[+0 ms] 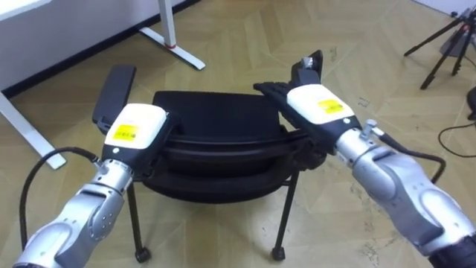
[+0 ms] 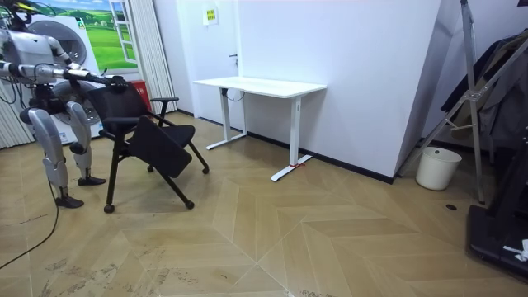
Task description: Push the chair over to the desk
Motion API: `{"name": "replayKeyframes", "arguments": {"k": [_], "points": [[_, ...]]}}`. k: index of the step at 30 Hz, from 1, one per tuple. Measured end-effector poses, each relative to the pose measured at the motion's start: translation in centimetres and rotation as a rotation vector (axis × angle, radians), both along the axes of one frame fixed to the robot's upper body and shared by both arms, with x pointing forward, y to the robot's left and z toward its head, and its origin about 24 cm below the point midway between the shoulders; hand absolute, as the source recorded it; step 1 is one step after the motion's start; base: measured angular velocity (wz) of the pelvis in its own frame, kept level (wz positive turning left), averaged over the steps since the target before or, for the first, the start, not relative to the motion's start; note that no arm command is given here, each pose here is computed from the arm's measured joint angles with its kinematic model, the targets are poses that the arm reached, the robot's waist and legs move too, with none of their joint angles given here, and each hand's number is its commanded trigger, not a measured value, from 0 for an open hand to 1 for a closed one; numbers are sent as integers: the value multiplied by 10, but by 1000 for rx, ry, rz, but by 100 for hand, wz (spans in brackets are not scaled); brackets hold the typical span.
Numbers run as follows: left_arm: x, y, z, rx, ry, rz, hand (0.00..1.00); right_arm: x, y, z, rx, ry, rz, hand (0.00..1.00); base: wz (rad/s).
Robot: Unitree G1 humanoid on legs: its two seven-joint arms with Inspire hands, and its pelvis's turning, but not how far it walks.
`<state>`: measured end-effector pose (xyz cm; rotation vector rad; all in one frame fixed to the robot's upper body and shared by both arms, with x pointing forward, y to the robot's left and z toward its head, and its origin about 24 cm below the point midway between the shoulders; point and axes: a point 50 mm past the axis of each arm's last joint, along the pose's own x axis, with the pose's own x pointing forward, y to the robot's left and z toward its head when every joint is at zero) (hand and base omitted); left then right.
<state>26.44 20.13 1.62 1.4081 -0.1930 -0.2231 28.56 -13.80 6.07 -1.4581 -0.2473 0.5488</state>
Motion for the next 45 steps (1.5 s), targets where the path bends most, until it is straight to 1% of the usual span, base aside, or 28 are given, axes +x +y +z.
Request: {"name": "replayKeyframes", "arguments": {"k": [7,18,21,26,30,35,45], "points": [[6,-5,4,18,-11,-11,100,5,18,2,-12,11,25,0,1],[7,-17,2,10,-20,-18,100,8,28,0,-19,94,5,0,4],[8,-22,2,5,-19,-30,100,10,26,-4,-28,113,-5,0,11],[8,-26,1,-9,-12,-33,100,12,15,-23,-44,198,-55,0,7],[8,-27,2,-9,-10,-40,100,12,6,-35,-55,231,-91,0,6],[7,-29,-1,-13,7,-46,100,11,1,-40,-29,174,-101,0,7],[2,-38,-12,-45,52,-45,100,-1,-12,-61,18,114,-149,0,6]]}}
